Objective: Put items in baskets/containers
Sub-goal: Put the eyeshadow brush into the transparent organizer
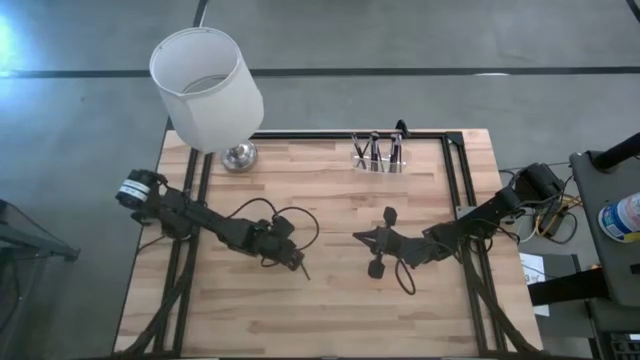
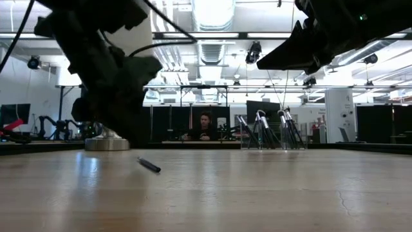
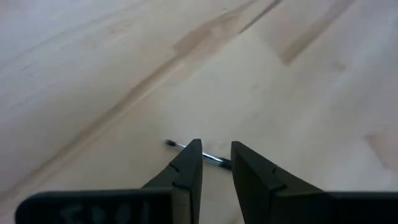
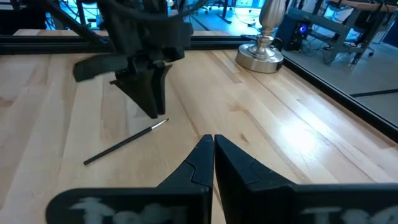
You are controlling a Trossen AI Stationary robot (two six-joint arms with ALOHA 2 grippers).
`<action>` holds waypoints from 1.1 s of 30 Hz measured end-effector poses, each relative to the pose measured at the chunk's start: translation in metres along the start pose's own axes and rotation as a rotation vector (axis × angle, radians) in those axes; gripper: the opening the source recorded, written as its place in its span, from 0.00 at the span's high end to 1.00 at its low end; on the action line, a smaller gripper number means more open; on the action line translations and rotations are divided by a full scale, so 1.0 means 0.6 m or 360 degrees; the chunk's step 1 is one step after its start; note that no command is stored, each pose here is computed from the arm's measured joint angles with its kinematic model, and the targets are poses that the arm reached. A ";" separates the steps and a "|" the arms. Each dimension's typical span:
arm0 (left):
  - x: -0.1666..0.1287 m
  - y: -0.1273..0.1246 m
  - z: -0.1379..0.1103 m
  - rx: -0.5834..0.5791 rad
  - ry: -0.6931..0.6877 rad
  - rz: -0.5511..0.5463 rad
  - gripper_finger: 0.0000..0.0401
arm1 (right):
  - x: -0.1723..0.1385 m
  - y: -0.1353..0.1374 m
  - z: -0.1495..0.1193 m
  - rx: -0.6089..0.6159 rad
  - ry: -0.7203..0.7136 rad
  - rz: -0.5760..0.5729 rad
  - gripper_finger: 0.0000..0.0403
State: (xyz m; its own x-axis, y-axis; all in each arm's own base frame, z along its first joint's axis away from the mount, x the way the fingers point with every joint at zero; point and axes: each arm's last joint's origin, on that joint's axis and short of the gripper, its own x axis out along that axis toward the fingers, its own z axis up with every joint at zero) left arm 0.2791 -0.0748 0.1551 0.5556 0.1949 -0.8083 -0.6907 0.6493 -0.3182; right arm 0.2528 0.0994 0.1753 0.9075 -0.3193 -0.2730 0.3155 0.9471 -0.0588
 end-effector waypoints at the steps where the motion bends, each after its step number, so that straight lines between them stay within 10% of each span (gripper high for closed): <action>1: -0.003 -0.004 0.001 0.0003 -0.0002 -0.0004 0.80 | 0.000 0.000 0.000 0.0000 0.0000 0.0000 0.98; 14: -0.032 -0.020 -0.098 0.0707 -0.0147 0.0009 0.85 | 0.020 0.025 0.008 0.0175 0.0046 0.0179 0.98; 20: -0.018 0.018 -0.127 0.0658 -0.0215 0.0030 0.99 | 0.079 0.071 0.027 0.0175 0.0046 0.0154 0.98; 33: 0.040 0.041 -0.036 0.0477 -0.0274 -0.0073 1.00 | 0.119 0.112 0.039 0.0026 0.0254 0.0087 0.98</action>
State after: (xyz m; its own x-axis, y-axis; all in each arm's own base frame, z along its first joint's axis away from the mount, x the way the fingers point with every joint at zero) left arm 0.2651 -0.0701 0.1170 0.6704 0.2652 -0.6930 -0.5110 0.8422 -0.1721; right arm 0.3450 0.1395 0.1742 0.8683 -0.2570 -0.4243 0.2728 0.9618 -0.0245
